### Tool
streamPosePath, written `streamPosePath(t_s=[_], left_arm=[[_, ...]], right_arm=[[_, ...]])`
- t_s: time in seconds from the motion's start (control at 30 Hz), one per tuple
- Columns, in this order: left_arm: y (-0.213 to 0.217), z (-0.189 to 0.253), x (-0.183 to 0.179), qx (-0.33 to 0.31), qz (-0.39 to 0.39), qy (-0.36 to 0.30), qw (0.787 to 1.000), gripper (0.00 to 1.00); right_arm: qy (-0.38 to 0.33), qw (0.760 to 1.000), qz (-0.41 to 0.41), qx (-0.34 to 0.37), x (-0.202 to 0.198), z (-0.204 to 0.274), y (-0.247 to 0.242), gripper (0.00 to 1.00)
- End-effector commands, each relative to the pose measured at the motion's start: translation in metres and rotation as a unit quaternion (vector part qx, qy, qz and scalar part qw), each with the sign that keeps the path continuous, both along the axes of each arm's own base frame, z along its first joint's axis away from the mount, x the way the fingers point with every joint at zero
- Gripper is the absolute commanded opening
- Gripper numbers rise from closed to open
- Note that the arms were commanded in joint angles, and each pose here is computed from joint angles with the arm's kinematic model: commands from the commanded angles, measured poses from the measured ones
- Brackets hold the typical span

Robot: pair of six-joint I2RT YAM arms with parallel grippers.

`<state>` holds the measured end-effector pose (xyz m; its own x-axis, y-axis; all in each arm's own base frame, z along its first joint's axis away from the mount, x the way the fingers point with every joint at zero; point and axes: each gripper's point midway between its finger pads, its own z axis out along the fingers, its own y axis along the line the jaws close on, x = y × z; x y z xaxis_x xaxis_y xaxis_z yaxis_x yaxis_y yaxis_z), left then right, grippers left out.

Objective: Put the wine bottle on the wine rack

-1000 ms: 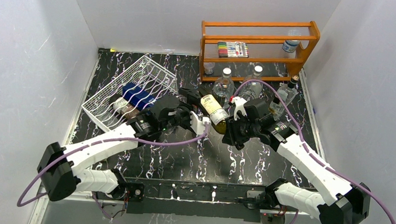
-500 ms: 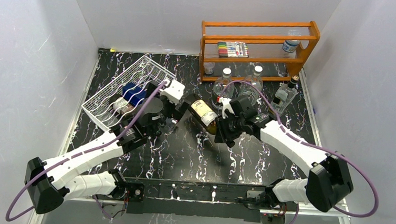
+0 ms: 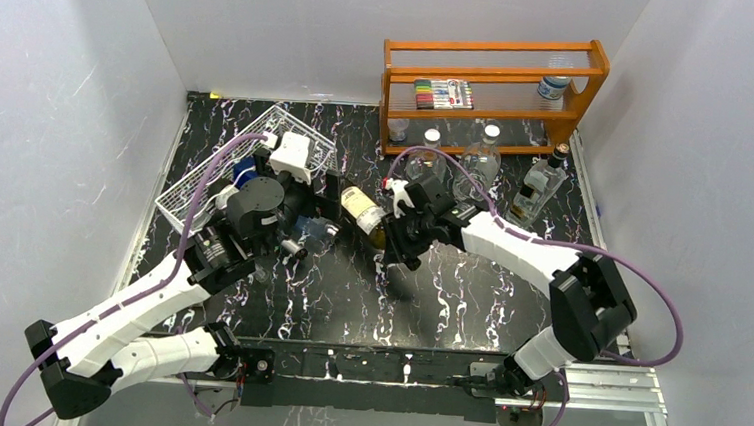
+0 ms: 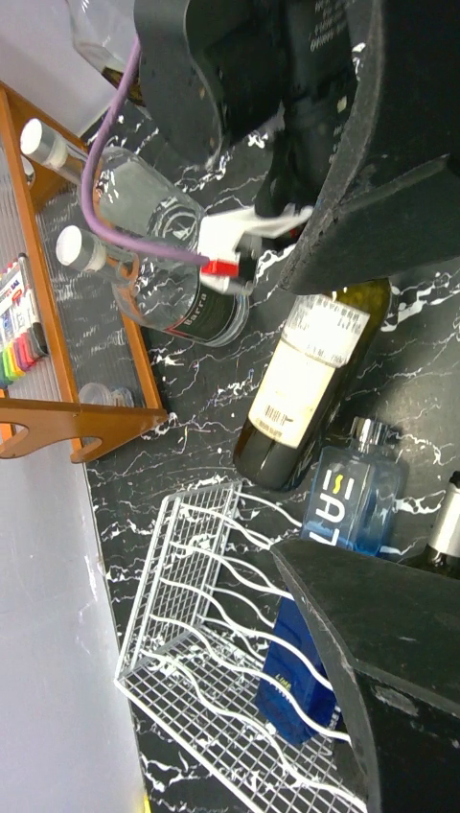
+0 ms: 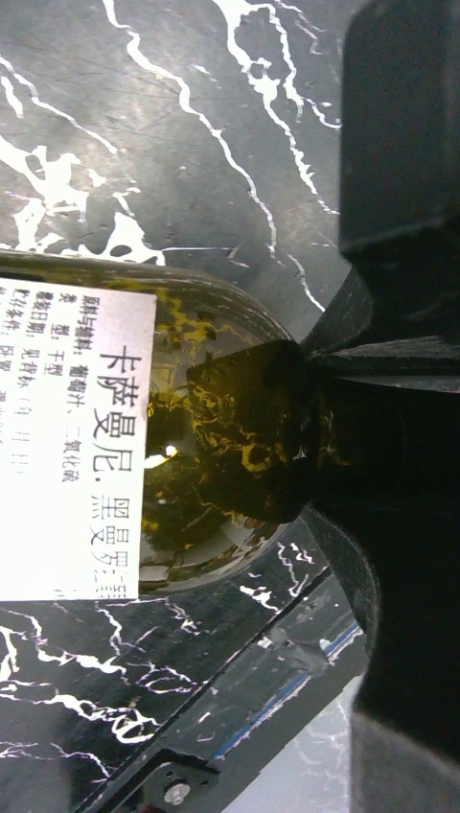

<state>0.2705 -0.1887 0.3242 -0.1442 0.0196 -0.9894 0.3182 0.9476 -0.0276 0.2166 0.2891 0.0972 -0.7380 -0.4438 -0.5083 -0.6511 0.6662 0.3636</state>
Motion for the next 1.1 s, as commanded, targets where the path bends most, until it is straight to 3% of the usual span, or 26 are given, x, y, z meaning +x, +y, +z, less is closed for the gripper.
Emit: streamPosePath(t_s=[0.0,0.27,0.5,1.07], left_arm=[[0.002,0.015,-0.009,-0.037,-0.005,0.005,0.999,0.98],[0.008,-0.003,-0.01,-0.015,0.0,0.015,1.0,0.98],[0.01,0.013,-0.008,-0.006,0.001,-0.004,1.0,0.98],[0.025,0.021,-0.012,-0.004,0.023,-0.008,1.0,0.98]], right_arm=[[-0.108,0.988,0.022,0.107,0.044,0.072,0.056,0.0],[-0.104,0.99,0.037,0.083,0.053,0.059,0.065,0.0],[-0.105,0.993,0.046,0.039,0.062,0.048,0.064,0.0],[-0.167,0.981,0.07,0.07,0.108,0.048,0.108,0.0]])
